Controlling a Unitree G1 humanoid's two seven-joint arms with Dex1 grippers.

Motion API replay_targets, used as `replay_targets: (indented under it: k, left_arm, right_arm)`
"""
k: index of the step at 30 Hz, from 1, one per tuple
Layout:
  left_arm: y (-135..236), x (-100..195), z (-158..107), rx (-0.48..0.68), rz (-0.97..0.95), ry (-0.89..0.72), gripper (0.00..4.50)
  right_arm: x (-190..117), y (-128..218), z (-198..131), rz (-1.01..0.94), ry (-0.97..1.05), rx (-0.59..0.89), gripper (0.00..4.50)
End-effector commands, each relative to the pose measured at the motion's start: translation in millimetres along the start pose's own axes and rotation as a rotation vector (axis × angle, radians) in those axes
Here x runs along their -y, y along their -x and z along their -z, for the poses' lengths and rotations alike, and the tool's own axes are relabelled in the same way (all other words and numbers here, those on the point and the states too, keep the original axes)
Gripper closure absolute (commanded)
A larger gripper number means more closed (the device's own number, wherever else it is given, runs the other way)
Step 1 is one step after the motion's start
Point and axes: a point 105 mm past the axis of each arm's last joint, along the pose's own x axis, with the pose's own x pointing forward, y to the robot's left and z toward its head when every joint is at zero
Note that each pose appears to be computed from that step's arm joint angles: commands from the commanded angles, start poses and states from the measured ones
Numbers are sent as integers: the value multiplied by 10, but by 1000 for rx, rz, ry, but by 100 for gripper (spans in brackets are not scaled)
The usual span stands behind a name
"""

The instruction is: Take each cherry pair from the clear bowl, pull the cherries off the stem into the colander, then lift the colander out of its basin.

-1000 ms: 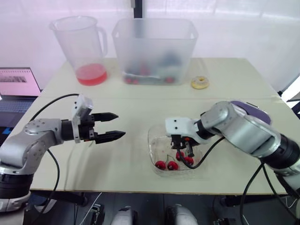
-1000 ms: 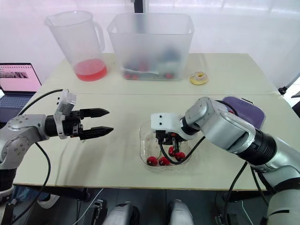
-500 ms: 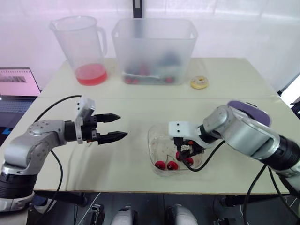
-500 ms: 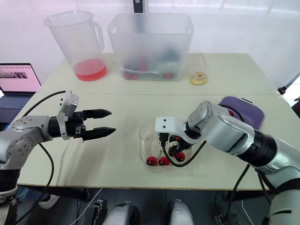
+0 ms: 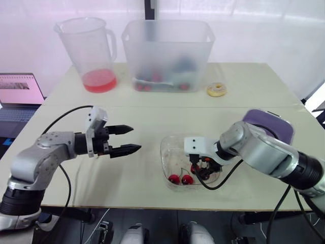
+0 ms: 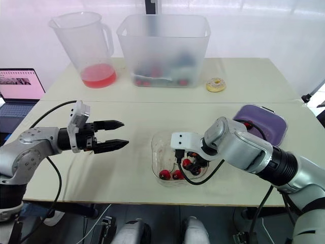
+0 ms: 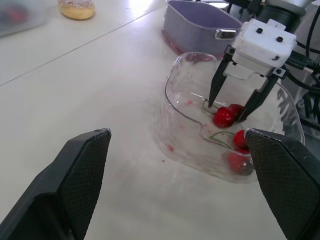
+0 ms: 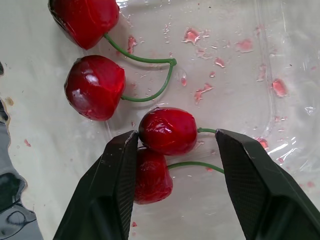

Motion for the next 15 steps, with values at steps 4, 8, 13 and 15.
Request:
replay_targets:
  k: [4, 8, 13, 15]
  left_arm:
    - [12, 36, -93, 18, 4, -46, 0]
    - [8, 28, -89, 19, 1, -45, 0]
    - [-2, 31, -70, 15, 4, -46, 0]
    - [-7, 30, -76, 16, 4, -47, 0]
  right_arm:
    - [15, 21, -129, 18, 46, 38, 407]
    - [87, 57, -304, 56, 183, 79, 407]
    - [181, 63, -540, 91, 348, 128, 407]
    - [186, 57, -585, 91, 424, 124, 407]
